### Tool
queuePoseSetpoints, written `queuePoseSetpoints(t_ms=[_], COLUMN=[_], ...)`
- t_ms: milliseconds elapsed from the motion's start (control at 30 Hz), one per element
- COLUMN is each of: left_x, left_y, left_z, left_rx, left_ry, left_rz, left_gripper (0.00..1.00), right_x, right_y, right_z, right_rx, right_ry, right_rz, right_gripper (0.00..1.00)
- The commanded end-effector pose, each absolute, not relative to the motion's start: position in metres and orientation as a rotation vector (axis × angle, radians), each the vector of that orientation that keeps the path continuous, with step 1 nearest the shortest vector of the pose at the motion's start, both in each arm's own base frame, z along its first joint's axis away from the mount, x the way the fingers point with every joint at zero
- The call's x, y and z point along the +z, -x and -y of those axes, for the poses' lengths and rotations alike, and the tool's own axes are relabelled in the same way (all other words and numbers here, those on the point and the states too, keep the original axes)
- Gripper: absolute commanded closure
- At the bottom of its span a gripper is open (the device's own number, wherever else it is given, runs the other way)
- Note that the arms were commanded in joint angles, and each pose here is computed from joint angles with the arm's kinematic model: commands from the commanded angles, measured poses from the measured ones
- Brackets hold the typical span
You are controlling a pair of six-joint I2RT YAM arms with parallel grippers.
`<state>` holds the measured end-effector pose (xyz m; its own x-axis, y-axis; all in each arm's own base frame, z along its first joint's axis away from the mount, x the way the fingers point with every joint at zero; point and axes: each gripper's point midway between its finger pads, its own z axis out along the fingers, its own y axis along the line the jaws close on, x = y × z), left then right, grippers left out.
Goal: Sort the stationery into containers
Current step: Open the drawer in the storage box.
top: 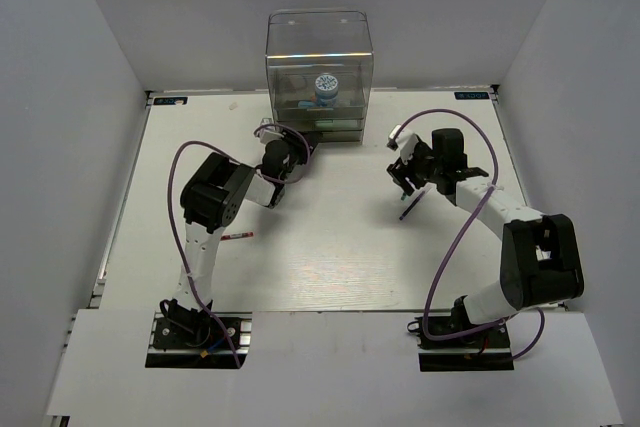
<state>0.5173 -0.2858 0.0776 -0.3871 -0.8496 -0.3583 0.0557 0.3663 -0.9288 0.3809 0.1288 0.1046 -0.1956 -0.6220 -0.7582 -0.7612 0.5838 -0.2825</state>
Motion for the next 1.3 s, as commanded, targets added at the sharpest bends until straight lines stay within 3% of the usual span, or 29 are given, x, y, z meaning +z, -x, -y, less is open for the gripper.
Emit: queuePoseSetpoints(t_ms=[0, 400, 667, 800, 900, 967, 1167, 1267], left_x=[0.108, 0.102, 0.106, 0.103, 0.099, 0.099, 0.089, 0.090], left_y=[-0.527, -0.549, -0.553, -0.549, -0.545, -0.543, -0.541, -0.544], left_z=[0.288, 0.288, 0.286, 0.283, 0.281, 0.284, 0.285, 0.289], left_rx=[-1.206, -1.162, -1.157, -1.163, -1.168, -1.186, -1.176, -1.179], left_ry=[0.694, 0.729, 0.736, 0.748, 0.757, 0.742, 0.746, 0.742], left_rz=[-1.618, -1.645, -1.614, -1.598, -1.598, -1.610, -1.643, -1.657], left_gripper=[0.57, 0.56, 0.93, 0.98, 0.95, 0.81, 0.64, 0.62], right_x=[0.109, 0.112, 0.111, 0.110, 0.109, 0.109, 0.106, 0.106], right_y=[-0.388, -0.393, -0.392, -0.391, -0.391, -0.390, -0.388, -0.388], right_z=[-0.128, -0.126, -0.125, -0.124, -0.123, -0.124, -0.123, -0.122], right_rx=[0.187, 0.189, 0.189, 0.193, 0.192, 0.197, 0.194, 0.190], right_ry=[1.104, 1.096, 1.094, 1.094, 1.094, 1.095, 1.099, 1.101], right_rz=[-1.869, -1.866, -1.867, -1.872, -1.873, -1.873, -1.876, -1.874], right_gripper=[0.27, 0.27, 0.27, 0.27, 0.27, 0.27, 0.27, 0.27])
